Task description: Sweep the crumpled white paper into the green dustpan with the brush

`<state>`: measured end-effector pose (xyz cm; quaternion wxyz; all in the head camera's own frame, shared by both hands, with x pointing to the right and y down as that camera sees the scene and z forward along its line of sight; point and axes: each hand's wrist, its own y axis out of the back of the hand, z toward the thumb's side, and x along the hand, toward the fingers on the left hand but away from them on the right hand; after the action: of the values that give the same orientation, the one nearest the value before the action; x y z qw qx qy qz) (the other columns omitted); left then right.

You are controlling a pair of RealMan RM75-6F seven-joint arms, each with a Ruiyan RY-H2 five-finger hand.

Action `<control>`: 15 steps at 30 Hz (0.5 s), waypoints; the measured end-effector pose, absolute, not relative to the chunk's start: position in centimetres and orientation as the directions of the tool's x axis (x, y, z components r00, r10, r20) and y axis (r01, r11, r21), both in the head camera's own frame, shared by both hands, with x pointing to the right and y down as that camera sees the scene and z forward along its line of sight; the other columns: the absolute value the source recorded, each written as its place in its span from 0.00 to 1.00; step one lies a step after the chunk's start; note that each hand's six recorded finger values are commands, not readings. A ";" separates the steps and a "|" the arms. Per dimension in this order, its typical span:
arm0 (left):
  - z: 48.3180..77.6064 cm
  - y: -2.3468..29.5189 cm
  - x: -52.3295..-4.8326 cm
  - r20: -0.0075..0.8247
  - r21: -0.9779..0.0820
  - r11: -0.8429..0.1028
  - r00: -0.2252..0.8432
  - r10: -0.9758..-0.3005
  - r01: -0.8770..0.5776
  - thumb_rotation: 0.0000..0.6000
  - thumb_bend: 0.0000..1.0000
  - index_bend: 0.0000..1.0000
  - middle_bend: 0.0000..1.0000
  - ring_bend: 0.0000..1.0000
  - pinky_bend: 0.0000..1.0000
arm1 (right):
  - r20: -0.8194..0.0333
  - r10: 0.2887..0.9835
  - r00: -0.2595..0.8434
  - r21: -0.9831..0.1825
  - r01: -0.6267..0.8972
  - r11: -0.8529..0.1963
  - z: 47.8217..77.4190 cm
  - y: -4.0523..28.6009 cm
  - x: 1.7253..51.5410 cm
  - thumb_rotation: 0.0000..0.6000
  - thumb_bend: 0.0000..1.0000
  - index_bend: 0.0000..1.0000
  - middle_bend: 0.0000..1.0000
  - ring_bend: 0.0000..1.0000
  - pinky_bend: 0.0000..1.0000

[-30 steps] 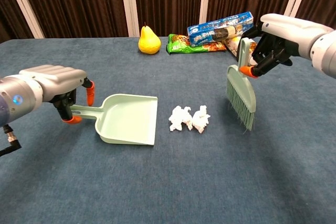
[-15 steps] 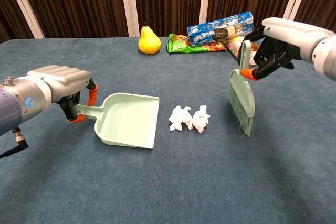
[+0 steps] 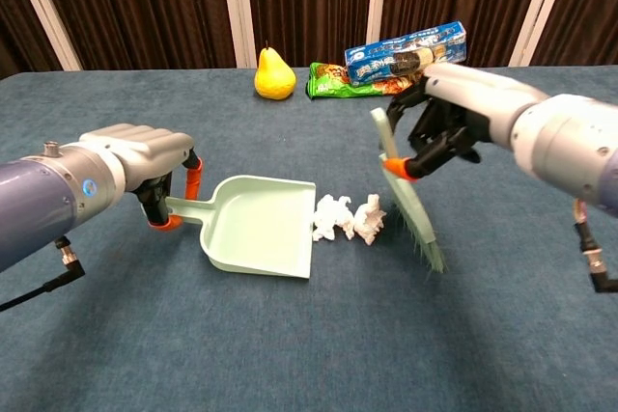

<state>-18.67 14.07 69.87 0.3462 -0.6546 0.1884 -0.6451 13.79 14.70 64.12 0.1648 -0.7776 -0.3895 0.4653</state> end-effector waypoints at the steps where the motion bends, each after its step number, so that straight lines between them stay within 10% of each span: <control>1: 69.9 14.1 -18.6 0.715 -0.696 -0.691 0.097 -0.692 0.197 1.00 0.54 0.59 1.00 0.99 1.00 | -0.604 0.752 0.265 -0.600 0.470 -0.648 64.2 14.9 13.2 1.00 0.68 0.93 0.89 0.92 0.85; 15: 70.6 14.3 -17.8 0.723 -0.689 -0.701 0.107 -0.682 0.184 1.00 0.54 0.59 1.00 0.99 1.00 | -0.652 0.699 0.295 -0.398 0.651 -0.647 62.6 14.1 6.1 1.00 0.68 0.94 0.89 0.92 0.85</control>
<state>-17.80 14.32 70.58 0.3379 -0.6628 0.1879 -0.6412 6.13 14.06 62.62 0.0285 -0.8042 -0.4194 0.4201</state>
